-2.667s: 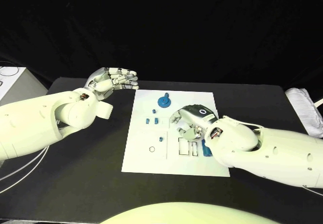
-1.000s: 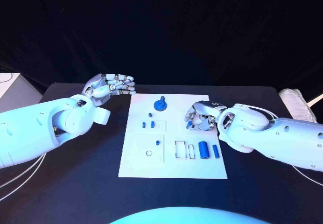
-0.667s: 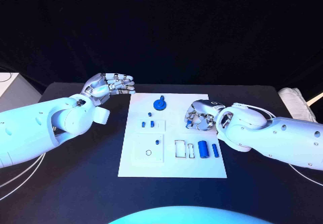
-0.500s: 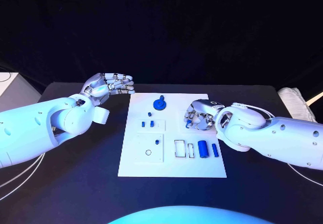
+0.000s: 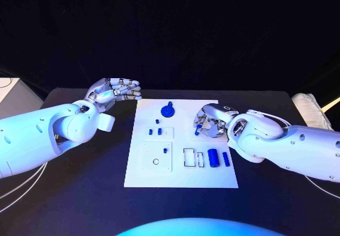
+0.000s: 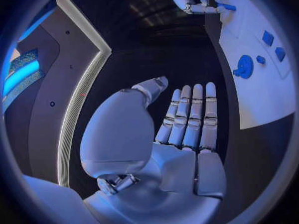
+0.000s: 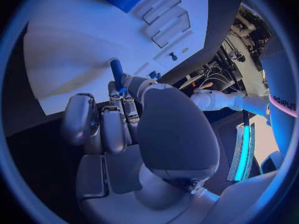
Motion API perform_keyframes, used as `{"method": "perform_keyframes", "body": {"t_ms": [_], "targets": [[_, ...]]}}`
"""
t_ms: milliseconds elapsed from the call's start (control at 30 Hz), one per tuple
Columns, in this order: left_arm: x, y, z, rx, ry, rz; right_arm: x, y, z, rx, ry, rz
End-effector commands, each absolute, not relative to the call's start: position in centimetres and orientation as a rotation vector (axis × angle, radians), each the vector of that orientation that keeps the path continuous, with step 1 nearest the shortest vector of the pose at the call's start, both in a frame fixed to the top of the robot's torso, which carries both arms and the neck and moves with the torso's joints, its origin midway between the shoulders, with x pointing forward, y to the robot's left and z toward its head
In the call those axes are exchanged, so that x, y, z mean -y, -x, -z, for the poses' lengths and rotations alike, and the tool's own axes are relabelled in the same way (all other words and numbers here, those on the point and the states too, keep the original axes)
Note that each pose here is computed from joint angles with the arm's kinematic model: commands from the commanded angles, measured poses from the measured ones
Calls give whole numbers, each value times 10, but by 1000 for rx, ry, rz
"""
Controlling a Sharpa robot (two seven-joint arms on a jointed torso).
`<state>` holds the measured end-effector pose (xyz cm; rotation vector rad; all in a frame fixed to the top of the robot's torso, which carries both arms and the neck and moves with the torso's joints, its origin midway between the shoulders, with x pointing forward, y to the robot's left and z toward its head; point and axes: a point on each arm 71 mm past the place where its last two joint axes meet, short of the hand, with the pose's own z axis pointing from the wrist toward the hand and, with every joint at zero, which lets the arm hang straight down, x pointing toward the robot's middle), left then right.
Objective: Assemble the parts on the task board
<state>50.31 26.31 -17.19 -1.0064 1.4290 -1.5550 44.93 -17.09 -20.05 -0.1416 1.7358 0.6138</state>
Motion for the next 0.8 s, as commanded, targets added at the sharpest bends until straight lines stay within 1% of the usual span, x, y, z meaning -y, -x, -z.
{"method": "perform_keyframes", "body": {"t_ms": [33, 200, 400, 567, 800], "targets": [[-261, -503, 171, -1430, 1008, 1579, 168, -446, 190, -1693, 118, -642], [-260, -504, 172, -1435, 1009, 1579, 155, -435, 169, -1656, 130, -692], [-259, -504, 172, -1439, 1009, 1583, 138, -424, 161, -1635, 152, -761], [-258, -504, 173, -1440, 1008, 1585, 115, -409, 164, -1603, 205, -838], [-255, -505, 173, -1445, 1008, 1591, 80, -392, 181, -1600, 275, -933]]}}
